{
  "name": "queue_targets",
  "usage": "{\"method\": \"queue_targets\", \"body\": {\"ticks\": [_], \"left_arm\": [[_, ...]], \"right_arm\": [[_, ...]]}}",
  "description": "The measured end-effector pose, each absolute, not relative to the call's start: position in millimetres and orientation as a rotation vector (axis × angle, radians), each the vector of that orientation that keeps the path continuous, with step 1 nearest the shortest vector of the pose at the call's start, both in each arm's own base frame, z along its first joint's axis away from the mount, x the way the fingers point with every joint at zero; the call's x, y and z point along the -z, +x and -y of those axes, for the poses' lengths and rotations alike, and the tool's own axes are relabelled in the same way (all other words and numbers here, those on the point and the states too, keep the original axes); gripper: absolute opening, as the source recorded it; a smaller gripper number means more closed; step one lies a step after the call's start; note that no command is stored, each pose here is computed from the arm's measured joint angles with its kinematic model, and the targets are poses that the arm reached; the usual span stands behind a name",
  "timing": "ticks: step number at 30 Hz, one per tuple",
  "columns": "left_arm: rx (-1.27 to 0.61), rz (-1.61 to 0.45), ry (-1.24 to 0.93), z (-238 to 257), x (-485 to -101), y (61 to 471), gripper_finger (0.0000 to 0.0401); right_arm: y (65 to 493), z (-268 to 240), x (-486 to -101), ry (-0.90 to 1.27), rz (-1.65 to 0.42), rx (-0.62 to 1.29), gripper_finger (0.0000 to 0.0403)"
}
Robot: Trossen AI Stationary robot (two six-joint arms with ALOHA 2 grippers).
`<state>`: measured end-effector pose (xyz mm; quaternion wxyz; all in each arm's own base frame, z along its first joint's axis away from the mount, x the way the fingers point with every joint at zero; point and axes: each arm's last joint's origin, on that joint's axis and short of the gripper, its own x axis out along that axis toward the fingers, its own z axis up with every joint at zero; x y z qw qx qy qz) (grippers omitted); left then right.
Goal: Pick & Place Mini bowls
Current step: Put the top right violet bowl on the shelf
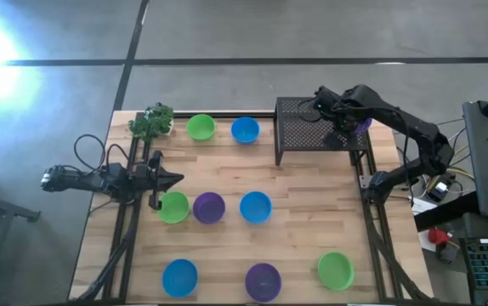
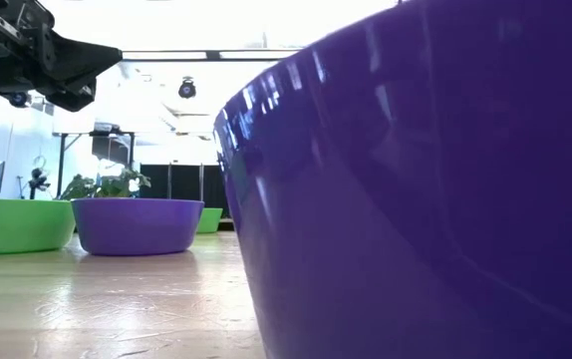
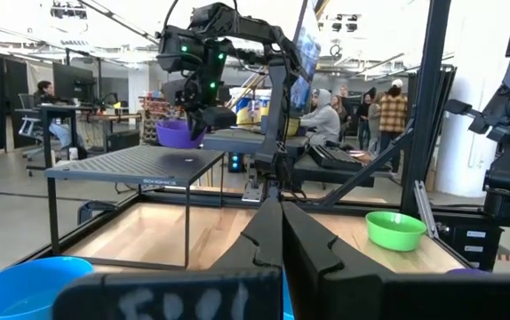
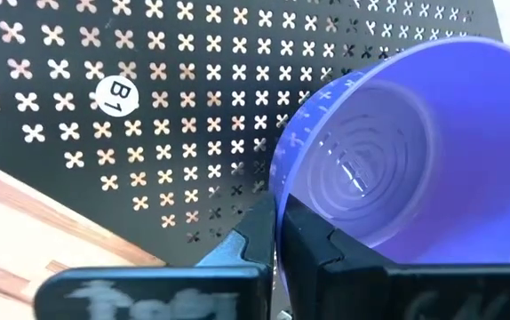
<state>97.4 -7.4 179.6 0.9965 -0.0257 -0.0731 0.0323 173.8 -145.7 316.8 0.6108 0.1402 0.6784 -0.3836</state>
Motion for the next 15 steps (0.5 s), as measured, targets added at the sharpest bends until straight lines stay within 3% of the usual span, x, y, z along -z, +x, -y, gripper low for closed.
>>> {"method": "queue_targets", "body": {"ticks": [15], "left_arm": [[-0.062,0.148,-0.061,7,-180,97,0.0000]], "right_arm": [[171,144,-302,0.321,-1.621,0.875,0.0009]]}}
